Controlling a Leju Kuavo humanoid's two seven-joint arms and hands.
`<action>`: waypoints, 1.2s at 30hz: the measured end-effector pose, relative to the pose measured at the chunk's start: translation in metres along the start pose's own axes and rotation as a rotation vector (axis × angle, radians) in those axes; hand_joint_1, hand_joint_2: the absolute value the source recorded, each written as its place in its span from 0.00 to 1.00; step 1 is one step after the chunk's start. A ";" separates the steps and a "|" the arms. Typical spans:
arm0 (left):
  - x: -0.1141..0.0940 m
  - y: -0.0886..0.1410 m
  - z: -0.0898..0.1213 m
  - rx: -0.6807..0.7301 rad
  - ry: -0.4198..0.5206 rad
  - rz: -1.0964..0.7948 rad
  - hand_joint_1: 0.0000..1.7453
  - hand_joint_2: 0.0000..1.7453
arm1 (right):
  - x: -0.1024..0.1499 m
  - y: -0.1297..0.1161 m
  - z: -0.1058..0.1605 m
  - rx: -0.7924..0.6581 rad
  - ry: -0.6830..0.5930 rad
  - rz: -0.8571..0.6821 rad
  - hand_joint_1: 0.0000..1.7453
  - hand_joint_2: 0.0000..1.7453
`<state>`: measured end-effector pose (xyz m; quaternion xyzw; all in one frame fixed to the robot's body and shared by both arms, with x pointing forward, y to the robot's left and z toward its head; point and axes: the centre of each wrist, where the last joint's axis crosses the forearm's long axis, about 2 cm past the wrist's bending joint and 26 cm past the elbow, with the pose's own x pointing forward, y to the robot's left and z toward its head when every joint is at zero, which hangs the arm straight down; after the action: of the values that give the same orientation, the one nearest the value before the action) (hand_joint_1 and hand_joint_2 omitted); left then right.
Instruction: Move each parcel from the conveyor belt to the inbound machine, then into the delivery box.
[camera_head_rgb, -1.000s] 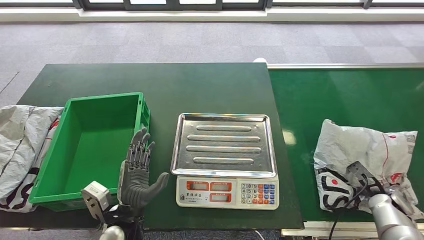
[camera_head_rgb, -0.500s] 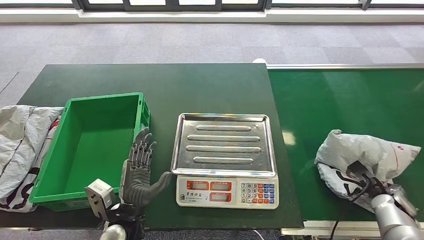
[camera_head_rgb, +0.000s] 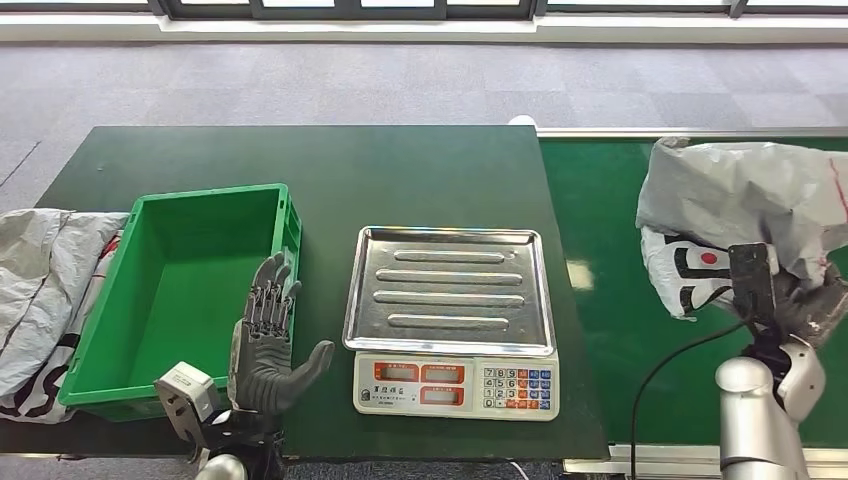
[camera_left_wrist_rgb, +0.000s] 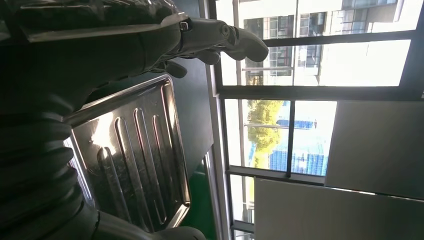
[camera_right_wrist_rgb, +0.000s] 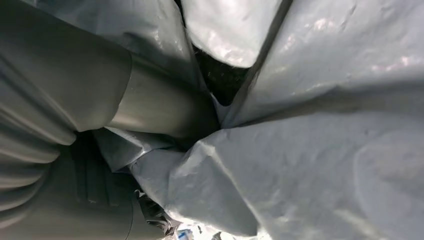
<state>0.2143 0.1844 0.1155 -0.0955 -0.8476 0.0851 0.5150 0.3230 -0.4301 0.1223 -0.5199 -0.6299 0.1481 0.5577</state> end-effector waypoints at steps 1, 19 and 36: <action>0.000 0.000 0.000 0.000 -0.002 -0.001 0.00 1.00 | 0.011 -0.002 0.004 -0.025 -0.037 -0.040 1.00 1.00; -0.008 -0.002 -0.011 -0.014 -0.019 -0.028 0.00 1.00 | 0.190 0.060 0.106 0.461 -0.496 -0.424 0.67 1.00; -0.005 0.003 -0.013 0.041 -0.020 -0.089 0.00 1.00 | 0.226 0.086 0.154 0.638 -0.512 -0.433 0.00 1.00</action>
<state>0.2279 0.1865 0.1162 -0.0462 -0.8541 0.0804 0.5118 0.2702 -0.1487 0.1295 -0.1256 -0.7643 0.3381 0.5345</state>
